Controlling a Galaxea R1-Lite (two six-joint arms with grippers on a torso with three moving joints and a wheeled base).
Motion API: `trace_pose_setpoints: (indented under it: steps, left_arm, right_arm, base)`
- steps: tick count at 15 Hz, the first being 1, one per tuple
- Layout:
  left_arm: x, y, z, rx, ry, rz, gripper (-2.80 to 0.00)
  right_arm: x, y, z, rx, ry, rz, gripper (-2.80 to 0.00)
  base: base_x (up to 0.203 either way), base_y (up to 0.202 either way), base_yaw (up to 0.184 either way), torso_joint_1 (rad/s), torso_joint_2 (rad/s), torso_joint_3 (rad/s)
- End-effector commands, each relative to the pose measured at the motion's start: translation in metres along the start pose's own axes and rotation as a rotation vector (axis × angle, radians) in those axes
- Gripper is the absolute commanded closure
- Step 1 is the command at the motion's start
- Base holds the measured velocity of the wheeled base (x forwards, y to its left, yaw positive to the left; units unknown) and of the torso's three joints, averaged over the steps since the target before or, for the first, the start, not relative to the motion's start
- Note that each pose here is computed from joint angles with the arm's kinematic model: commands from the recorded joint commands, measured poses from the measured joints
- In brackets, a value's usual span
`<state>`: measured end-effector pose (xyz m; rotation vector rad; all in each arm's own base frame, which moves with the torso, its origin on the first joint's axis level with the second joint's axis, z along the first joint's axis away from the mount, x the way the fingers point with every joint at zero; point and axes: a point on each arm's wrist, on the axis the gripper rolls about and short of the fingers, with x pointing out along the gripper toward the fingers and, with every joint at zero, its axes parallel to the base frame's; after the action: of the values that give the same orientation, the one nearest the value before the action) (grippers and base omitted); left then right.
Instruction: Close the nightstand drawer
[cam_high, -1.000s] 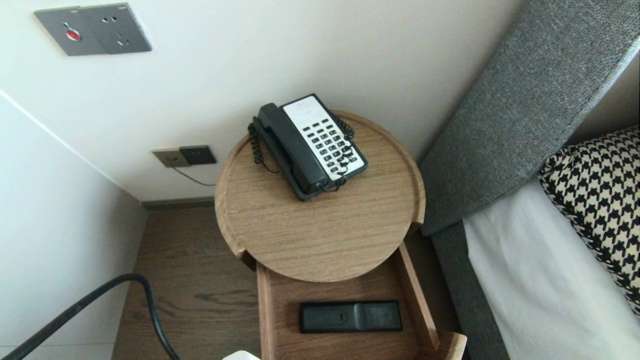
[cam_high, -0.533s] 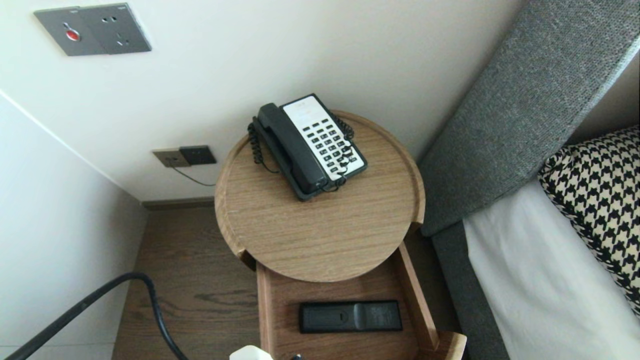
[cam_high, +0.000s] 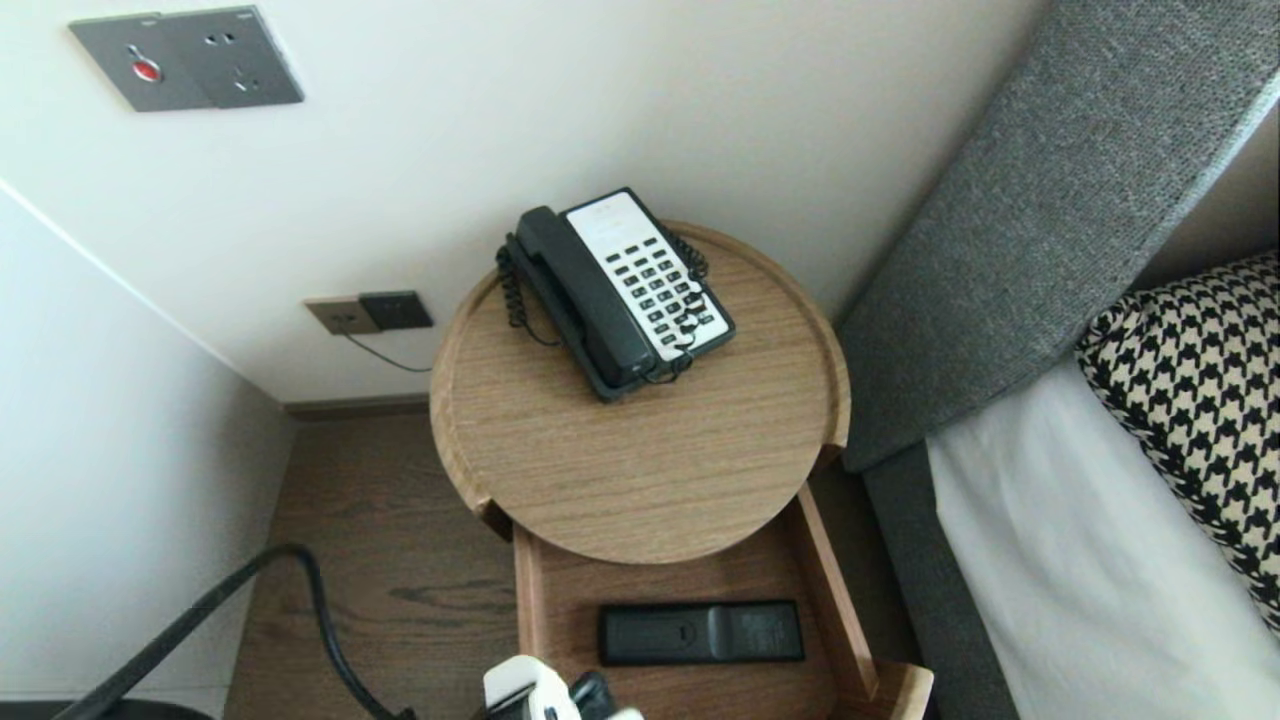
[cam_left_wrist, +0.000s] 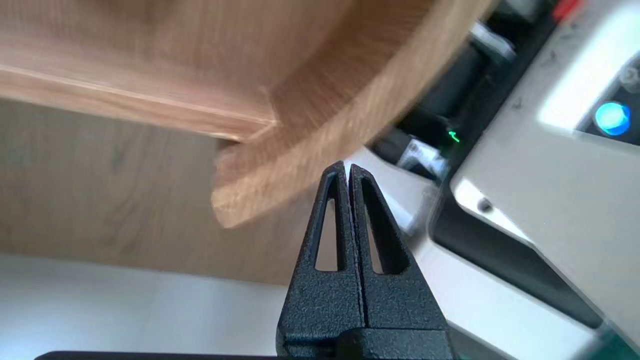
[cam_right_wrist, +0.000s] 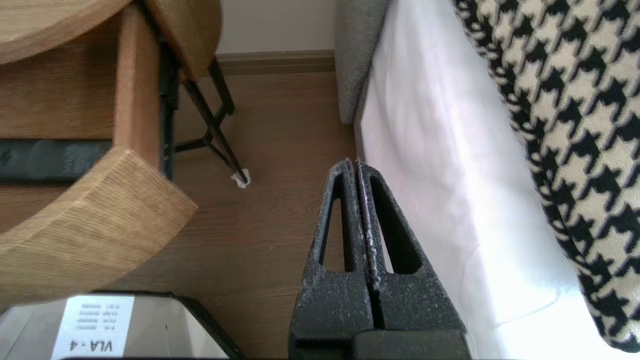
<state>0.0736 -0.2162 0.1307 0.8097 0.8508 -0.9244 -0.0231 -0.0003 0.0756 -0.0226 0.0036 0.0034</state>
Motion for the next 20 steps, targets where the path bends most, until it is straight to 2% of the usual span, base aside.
trace_pose_setpoints:
  steps: [1, 3, 13, 20]
  left_arm:
    - [0.008, 0.000, -0.003, -0.006, 0.052, -0.013, 0.00]
    - [0.014, 0.000, -0.005, -0.040, 0.081, -0.010, 0.00]
    - [0.024, 0.009, -0.002, -0.081, 0.101, 0.008, 0.00]
    - [0.027, 0.032, 0.014, -0.163, 0.068, 0.046, 0.00]
  right_arm:
    - [-0.001, 0.000, 0.000, 0.000, -0.007, 0.001, 0.00]
    - [-0.001, 0.000, 0.000, 0.000, -0.007, 0.001, 0.00]
    - [-0.001, 0.000, 0.000, 0.000, -0.007, 0.001, 0.00]
    - [-0.001, 0.000, 0.000, 0.000, -0.007, 0.001, 0.00]
  base:
    - [0.000, 0.000, 0.000, 0.000, 0.00, 0.000]
    - [0.000, 0.000, 0.000, 0.000, 0.00, 0.000]
    - [0.000, 0.000, 0.000, 0.000, 0.00, 0.000]
    - [0.000, 0.000, 0.000, 0.000, 0.00, 0.000]
